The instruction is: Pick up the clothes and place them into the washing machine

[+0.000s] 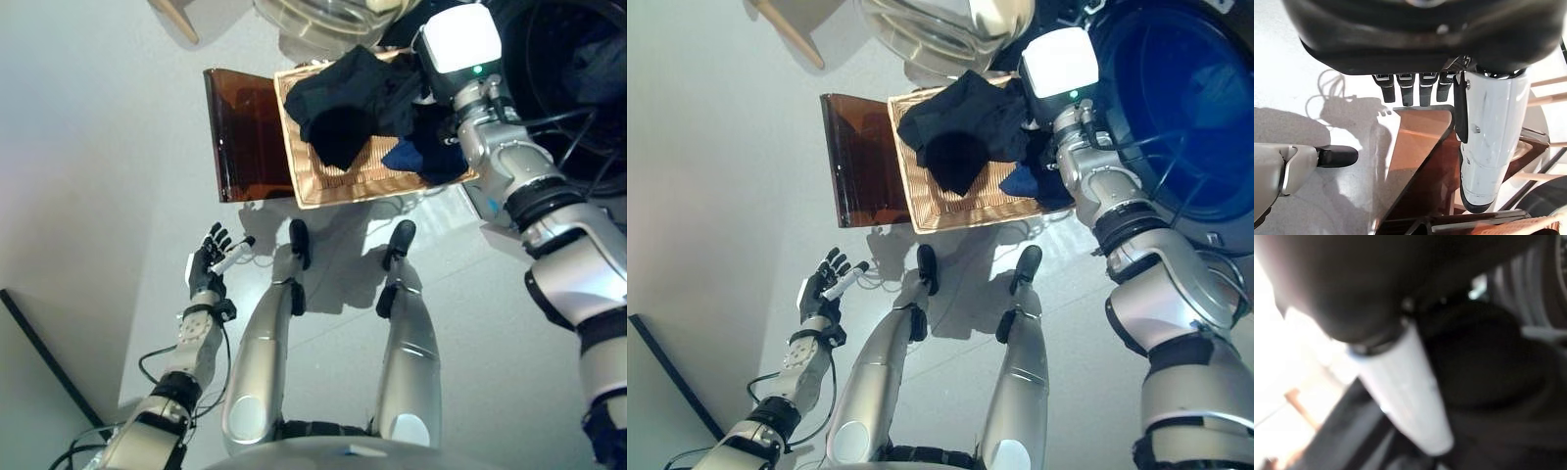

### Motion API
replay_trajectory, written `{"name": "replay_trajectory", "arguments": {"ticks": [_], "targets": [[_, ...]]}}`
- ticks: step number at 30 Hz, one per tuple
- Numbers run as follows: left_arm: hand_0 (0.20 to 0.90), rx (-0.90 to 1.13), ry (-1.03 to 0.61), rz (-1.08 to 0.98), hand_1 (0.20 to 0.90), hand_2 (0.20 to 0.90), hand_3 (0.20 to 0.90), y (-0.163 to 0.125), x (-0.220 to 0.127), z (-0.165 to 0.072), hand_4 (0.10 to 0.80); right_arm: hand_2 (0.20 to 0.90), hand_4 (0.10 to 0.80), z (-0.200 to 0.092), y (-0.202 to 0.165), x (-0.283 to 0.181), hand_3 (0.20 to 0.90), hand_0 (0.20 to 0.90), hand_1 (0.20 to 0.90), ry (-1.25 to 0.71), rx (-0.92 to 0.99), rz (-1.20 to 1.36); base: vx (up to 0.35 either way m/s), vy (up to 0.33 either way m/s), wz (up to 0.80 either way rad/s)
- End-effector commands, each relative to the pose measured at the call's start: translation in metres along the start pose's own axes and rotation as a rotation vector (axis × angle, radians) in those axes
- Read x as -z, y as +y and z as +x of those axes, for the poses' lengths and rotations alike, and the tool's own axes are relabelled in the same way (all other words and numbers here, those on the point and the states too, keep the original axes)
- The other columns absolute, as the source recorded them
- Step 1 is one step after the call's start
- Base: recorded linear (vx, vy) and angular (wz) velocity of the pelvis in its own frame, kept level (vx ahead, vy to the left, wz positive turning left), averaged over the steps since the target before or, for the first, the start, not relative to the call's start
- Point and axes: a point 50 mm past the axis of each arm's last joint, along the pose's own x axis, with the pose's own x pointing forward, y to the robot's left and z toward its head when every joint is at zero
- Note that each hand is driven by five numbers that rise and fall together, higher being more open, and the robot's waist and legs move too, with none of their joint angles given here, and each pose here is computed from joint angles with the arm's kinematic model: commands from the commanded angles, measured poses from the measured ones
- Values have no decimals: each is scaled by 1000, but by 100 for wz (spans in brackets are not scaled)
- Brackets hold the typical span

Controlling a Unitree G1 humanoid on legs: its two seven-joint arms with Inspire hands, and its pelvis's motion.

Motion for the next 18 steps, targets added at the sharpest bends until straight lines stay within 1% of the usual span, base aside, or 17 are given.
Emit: {"name": "replay_trajectory", "arguments": {"ticks": [1,3,5,6,9,11,12,18], "targets": [[900,-118,-20,16,900,900,900,34,5,-12,800,200,300,12,-56,1,200,200,200,-40,279,127,33,1,-4],[900,-120,-16,16,900,900,900,34,6,-12,800,200,300,9,-54,1,200,200,200,-37,285,174,74,-7,-3],[900,-134,-13,8,900,900,900,35,7,-12,800,200,300,3,-49,-3,200,200,200,-17,304,349,-56,17,-6],[900,-134,-13,9,900,900,900,35,7,-12,800,200,300,2,-49,-3,200,200,200,-16,304,349,-65,26,-7],[900,-151,14,1,900,900,900,37,14,-14,800,200,300,-5,-39,-7,200,200,200,12,309,504,34,17,-7],[900,-161,24,-7,900,900,900,37,17,-16,800,200,300,-12,-30,-13,200,200,200,42,322,657,44,22,-8],[900,-161,24,-6,900,900,900,37,17,-16,800,200,300,-13,-30,-13,200,200,200,43,321,657,27,16,-5],[900,-169,37,-8,900,900,900,36,21,-18,800,200,300,-33,-8,-25,200,200,200,96,323,932,33,9,-4]]}}
